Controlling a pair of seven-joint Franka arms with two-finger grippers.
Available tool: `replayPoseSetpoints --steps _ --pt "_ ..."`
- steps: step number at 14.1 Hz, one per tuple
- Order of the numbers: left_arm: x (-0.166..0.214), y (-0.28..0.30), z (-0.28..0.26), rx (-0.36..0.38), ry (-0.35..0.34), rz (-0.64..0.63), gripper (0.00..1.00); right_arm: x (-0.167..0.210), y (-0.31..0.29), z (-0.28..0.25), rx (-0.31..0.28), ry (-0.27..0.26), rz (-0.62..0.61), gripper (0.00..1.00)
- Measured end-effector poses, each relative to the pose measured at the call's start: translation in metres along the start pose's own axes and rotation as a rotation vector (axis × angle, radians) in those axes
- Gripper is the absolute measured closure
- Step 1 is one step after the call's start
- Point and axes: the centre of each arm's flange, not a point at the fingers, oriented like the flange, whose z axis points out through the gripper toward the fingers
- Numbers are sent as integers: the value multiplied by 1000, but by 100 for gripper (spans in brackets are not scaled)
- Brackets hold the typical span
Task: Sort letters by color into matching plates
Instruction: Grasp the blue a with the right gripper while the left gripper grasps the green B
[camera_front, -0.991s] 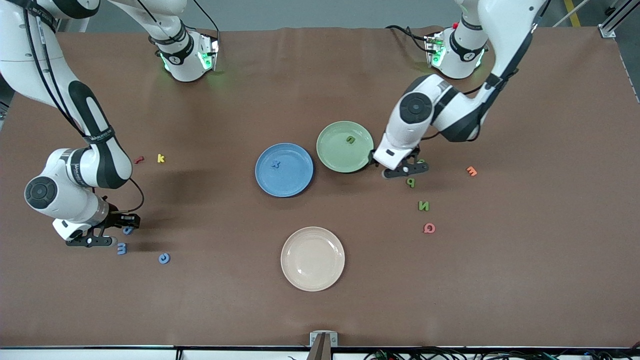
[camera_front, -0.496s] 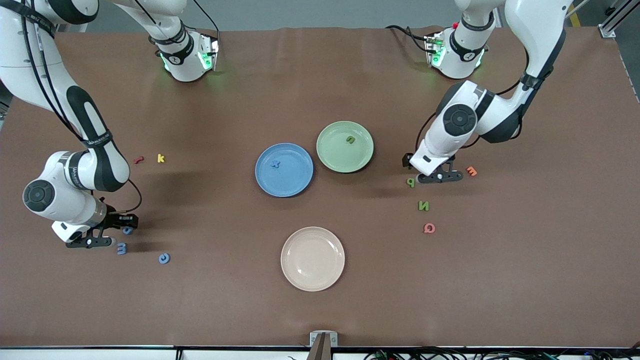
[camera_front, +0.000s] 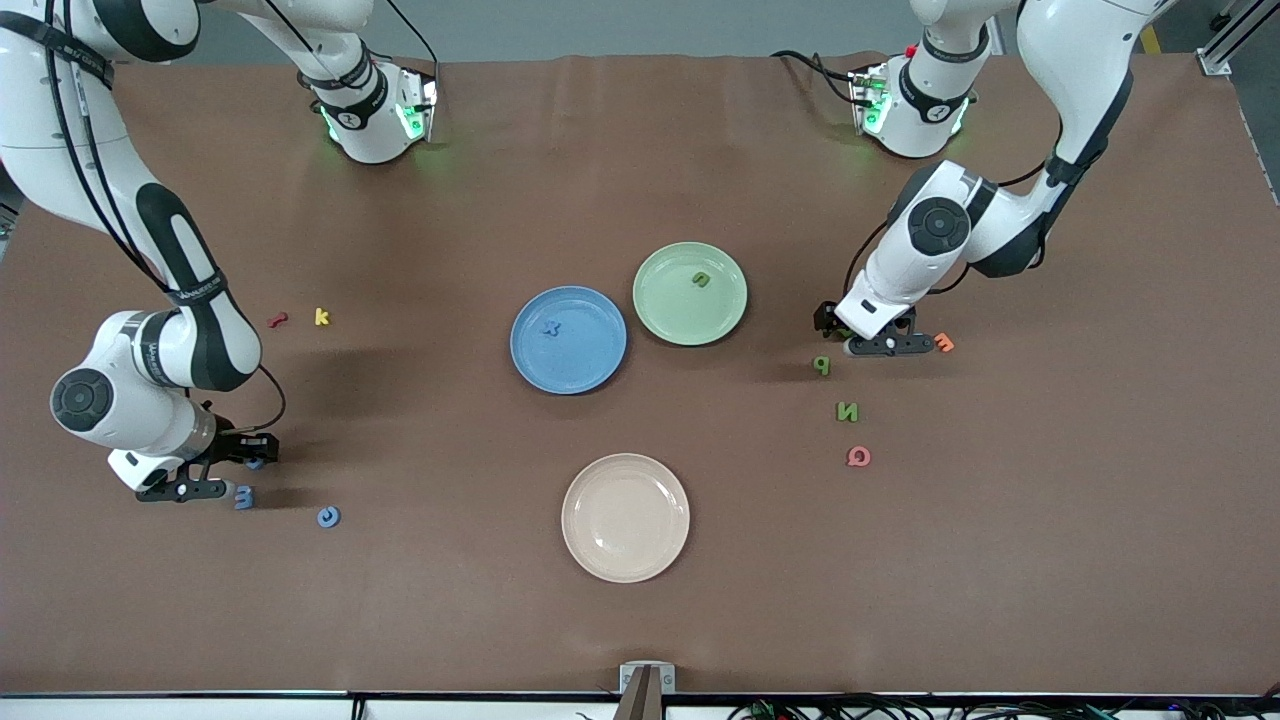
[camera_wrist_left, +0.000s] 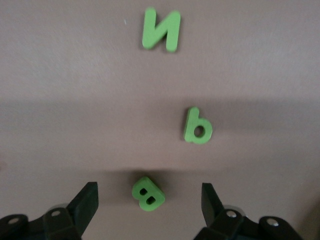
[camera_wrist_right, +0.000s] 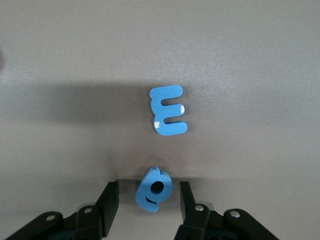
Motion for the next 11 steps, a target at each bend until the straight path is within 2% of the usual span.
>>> replayPoseSetpoints --steps 3,5,11 --pt "-11 1 13 2 -13 35 9 1 0 0 0 2 -12 44" --pt "-14 2 19 -8 -14 50 9 1 0 -1 -1 3 -14 67" --pt "-15 -1 29 -11 -15 79 14 3 -6 -2 4 3 -22 69"
